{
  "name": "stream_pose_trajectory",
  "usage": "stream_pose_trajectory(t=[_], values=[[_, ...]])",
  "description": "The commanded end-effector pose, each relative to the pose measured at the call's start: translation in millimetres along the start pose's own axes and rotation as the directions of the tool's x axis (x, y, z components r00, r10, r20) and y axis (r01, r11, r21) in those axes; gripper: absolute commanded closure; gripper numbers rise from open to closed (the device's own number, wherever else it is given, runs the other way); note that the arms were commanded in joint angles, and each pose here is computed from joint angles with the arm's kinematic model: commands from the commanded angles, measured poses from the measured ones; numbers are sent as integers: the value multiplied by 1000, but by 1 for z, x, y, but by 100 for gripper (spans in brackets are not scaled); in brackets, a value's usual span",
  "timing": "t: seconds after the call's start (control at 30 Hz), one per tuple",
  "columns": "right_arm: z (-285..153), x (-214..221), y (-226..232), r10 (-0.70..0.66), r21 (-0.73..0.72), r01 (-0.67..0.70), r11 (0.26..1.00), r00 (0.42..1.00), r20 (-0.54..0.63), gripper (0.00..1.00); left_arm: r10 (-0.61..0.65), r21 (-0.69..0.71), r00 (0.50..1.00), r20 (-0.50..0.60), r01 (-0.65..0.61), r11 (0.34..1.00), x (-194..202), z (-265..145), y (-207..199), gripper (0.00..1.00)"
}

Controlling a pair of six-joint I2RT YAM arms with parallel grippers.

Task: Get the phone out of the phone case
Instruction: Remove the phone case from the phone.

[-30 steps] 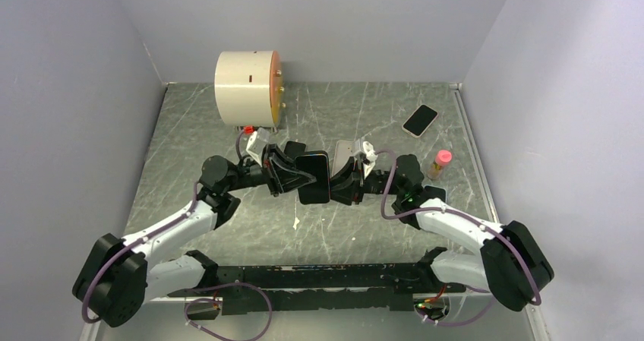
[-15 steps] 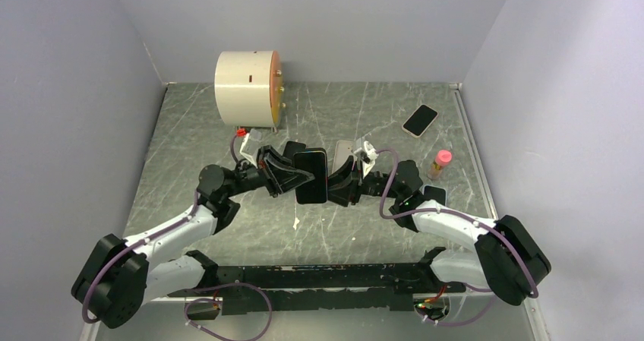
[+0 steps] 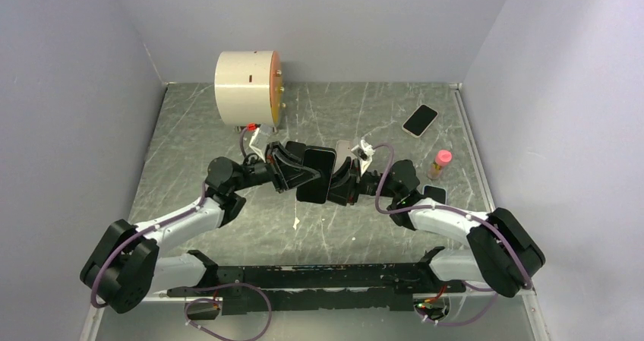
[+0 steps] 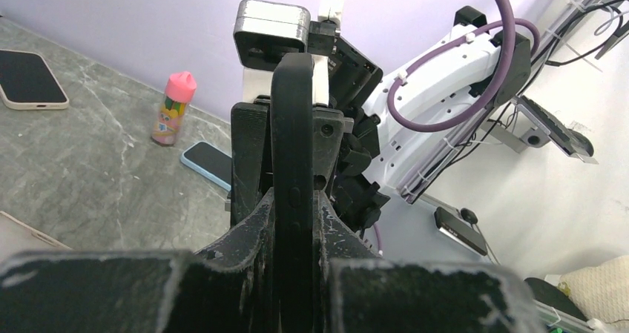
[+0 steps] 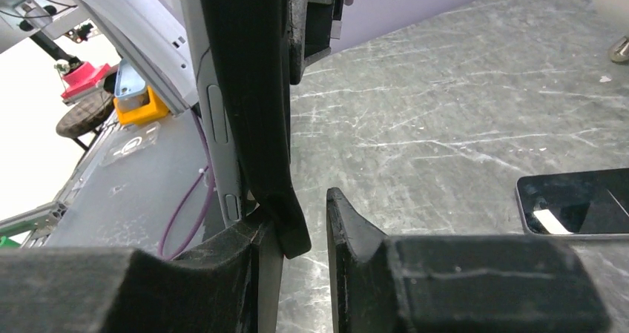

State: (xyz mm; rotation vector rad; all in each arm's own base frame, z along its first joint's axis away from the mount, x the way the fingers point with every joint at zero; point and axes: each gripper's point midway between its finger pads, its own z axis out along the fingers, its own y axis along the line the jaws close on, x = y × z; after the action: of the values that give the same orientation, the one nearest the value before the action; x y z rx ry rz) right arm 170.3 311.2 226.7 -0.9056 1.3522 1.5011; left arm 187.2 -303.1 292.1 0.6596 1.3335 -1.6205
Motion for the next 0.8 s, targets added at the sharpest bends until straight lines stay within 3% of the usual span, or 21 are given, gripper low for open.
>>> stream_pose_trajectory(t=[0.0, 0.17, 0.43, 0.57, 0.77], values=[[14, -79, 29, -218, -39, 235, 971, 943, 251, 72, -165, -93, 980, -114, 154, 984, 58, -3, 20, 97], [12, -74, 17, -215, 27, 215, 976, 951, 221, 71, -124, -141, 990, -64, 114, 983, 47, -6, 23, 98], [-8, -71, -9, -300, 255, 263, 930, 947, 116, 51, -38, -330, 993, 113, 74, 941, 21, -29, 39, 97], [-12, -65, -12, -271, 281, 238, 930, 959, 83, 41, 16, -411, 961, 275, 102, 906, -3, -48, 47, 98], [-12, -55, -13, -206, 310, 165, 936, 973, 106, 38, 58, -475, 885, 461, 191, 859, -27, -71, 59, 98]])
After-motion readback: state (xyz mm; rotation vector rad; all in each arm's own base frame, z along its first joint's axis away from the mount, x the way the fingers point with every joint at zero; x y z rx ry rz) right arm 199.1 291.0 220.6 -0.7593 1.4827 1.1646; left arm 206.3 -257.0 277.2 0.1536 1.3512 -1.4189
